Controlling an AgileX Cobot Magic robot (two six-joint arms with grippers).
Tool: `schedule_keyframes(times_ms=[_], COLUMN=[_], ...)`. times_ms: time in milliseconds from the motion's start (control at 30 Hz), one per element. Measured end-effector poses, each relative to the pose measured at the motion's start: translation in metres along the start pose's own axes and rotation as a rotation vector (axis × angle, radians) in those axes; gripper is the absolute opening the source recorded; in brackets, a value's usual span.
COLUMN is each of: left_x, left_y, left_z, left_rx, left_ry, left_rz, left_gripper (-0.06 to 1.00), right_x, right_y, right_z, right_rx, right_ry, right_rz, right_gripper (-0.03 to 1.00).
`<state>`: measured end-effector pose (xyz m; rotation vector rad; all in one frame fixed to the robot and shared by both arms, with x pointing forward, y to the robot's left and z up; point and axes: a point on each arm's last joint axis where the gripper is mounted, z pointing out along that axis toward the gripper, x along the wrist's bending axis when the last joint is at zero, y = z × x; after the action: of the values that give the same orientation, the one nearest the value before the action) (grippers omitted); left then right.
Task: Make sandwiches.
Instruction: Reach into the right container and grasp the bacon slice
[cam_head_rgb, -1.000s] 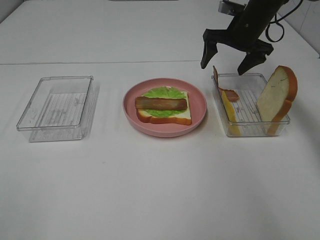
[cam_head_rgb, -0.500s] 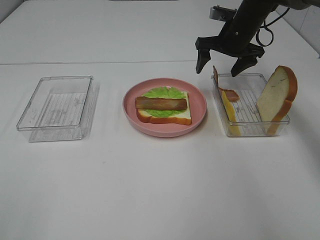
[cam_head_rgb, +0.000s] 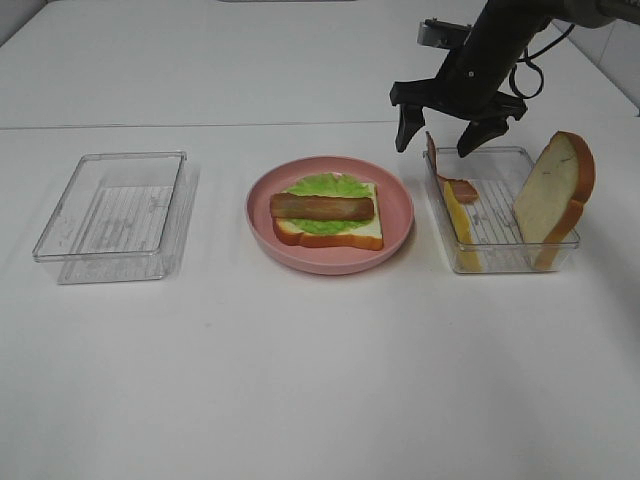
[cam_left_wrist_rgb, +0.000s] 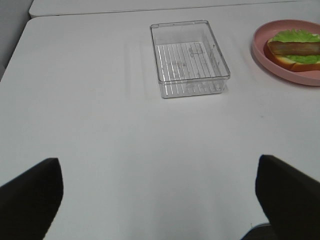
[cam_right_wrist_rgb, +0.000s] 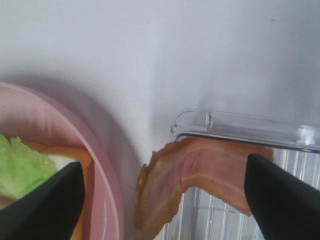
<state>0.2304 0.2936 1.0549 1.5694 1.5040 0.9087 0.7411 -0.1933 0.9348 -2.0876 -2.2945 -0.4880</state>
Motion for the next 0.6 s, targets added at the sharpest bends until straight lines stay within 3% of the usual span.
schedule_keyframes(times_ms=[433,600], left_x=[0.0000,0.0000], left_y=[0.0000,0.0000], left_z=[0.0000,0.0000], left_rx=[0.000,0.000], left_ry=[0.000,0.000], left_rz=[0.000,0.000], left_gripper=[0.99,0.99], right_x=[-0.0008,-0.0021], right_y=[-0.0007,-0.0013], right_z=[0.0040,0.0075], right_rx=[0.008,0.015], right_ry=[-0.001,-0.008], right_rz=[0.002,0.000], right_gripper=[0.76,0.64])
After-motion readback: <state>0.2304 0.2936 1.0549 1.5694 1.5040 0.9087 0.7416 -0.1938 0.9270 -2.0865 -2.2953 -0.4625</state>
